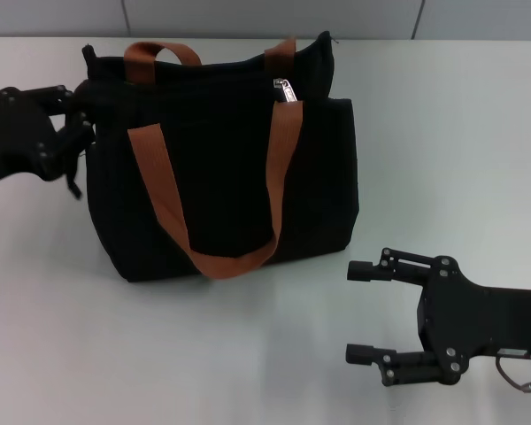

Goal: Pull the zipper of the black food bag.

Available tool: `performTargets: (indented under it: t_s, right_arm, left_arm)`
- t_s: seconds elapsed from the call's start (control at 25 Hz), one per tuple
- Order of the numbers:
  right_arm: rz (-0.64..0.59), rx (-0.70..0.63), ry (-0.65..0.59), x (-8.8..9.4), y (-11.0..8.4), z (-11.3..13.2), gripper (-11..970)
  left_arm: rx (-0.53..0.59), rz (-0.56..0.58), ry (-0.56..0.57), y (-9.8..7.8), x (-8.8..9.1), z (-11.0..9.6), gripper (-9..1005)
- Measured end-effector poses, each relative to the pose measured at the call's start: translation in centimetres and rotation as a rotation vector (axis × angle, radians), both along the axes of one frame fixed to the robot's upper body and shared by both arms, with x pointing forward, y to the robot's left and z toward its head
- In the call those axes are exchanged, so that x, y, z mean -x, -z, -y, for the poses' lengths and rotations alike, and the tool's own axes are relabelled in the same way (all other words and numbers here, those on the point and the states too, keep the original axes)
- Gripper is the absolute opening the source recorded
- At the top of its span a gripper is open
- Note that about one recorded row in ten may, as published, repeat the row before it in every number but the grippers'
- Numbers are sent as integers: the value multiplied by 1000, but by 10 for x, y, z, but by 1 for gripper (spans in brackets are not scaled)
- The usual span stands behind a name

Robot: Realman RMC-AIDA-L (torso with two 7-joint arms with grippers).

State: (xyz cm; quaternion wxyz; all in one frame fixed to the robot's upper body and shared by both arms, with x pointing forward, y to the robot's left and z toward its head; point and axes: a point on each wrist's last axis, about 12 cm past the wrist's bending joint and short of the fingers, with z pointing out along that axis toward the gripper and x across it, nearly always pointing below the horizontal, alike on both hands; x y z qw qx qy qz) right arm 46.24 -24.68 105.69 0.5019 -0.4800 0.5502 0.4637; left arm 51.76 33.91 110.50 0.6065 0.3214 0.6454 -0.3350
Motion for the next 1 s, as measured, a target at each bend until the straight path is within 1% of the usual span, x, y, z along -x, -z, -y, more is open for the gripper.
performTargets:
  t_s: [0.04,0.08,0.12,0.2,0.24,0.28,0.32,0.36,0.4,0.48,0.52,0.56,0.6,0.64,0.76,0.8,0.84,0.88,0.96,1.0]
  right_arm:
    - [1,11,11,-2,1,0,818]
    - [1,11,11,-2,1,0,818]
    - [1,17,18,-3,2,0,818]
    - [1,27,28,-5,3,-1,818]
    - [3,34,33,-7,3,-2,818]
    - [4,36,35,-8,4,-2,818]
    - [5,42,40,-9,4,-2,818]
    - [5,42,40,-9,4,-2,818]
    - [7,47,43,-11,4,-3,818]
    - [7,49,45,-12,4,-3,818]
    - [7,49,45,-12,4,-3,818]
    - [5,53,48,-13,4,-4,818]
    - [5,53,48,-13,4,-4,818]
    - [1,52,51,-13,5,-6,818]
    - [0,53,56,-13,7,-8,818]
    - [-1,55,59,-13,7,-8,818]
    - [-1,58,59,-14,7,-9,818]
    - [-1,58,59,-14,7,-9,818]
    - [-8,58,54,-15,8,-12,818]
    - [-11,58,51,-16,8,-12,818]
  left_arm:
    - [-3,-41,-3,-8,-2,-8,70]
    - [-3,-41,-3,-8,-2,-8,70]
    - [-14,-65,2,-14,-3,-14,70]
    - [-37,-131,31,-24,-3,-24,144]
    - [-54,-197,75,-36,0,-33,180]
    - [-57,-221,89,-40,1,-37,217]
    - [-55,-257,130,-53,5,-45,254]
    - [-55,-257,130,-53,5,-45,293]
    - [-42,-256,164,-60,8,-49,333]
    - [-32,-248,180,-62,10,-49,411]
    - [-32,-248,180,-62,10,-49,451]
    - [-16,-223,214,-61,13,-44,490]
    - [-16,-223,214,-61,13,-44,535]
    - [-13,-193,236,-58,15,-39,580]
    - [-23,-107,306,-41,23,-20,715]
    - [-21,-77,332,-35,26,-12,739]
    - [-15,-34,385,-21,32,4,763]
    - [-15,-34,385,-21,32,4,788]
    - [-3,-22,443,-7,39,20,836]
    - [2,-24,461,-2,41,24,836]
